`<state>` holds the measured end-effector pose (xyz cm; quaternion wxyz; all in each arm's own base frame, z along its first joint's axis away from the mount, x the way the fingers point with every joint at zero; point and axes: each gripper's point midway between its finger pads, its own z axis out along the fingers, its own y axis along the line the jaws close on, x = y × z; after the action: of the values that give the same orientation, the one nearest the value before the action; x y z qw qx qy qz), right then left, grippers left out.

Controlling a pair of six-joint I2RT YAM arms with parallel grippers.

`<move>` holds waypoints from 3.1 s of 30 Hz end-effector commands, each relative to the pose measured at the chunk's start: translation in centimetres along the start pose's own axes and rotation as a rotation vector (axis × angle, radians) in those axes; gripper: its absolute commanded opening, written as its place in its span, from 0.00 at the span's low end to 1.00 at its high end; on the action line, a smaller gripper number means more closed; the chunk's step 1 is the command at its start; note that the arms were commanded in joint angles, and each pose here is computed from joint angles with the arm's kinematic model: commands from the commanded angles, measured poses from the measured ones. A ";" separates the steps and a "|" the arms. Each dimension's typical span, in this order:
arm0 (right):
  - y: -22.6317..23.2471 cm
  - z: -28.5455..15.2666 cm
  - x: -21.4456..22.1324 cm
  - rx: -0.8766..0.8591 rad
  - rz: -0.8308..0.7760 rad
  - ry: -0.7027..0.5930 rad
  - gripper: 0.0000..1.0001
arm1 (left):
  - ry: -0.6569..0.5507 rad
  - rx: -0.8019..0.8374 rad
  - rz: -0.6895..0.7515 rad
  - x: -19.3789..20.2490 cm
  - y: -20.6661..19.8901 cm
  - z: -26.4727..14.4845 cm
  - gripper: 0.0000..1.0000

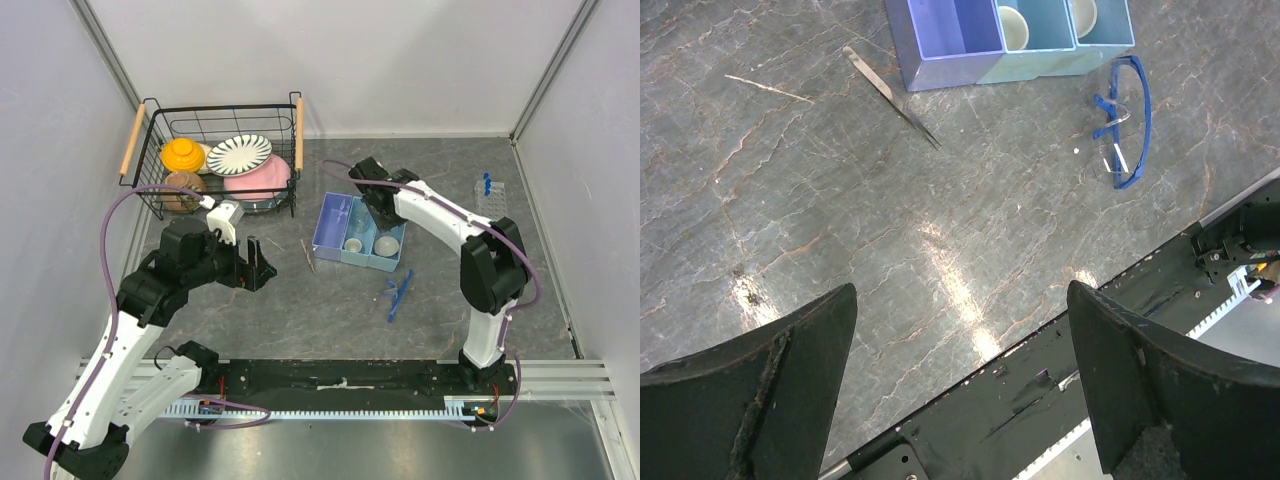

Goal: Organize the chemistry lab equipment

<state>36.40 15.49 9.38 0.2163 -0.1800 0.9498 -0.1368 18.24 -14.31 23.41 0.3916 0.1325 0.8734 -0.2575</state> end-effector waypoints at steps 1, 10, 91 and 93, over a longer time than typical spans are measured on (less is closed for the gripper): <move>-1.9 -7.7 -4.3 0.017 0.093 -0.199 0.36 | -0.035 0.027 0.034 -0.9 -0.6 -0.4 0.92; 0.4 -15.6 -3.0 -0.220 0.216 -0.360 0.42 | -0.037 0.009 0.031 -0.9 -0.3 -0.7 0.92; 24.9 -0.6 -1.2 -0.270 0.004 -0.250 0.15 | -0.070 0.147 0.004 -0.2 -3.6 -4.9 0.92; 24.8 -0.4 -1.1 -0.262 0.002 -0.249 0.08 | -0.071 0.144 0.003 -0.2 -3.6 -5.0 0.92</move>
<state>29.63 38.21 2.18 0.2993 -0.2231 0.9274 0.0242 13.86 -14.34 26.85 0.4052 0.1358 0.8455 -0.3203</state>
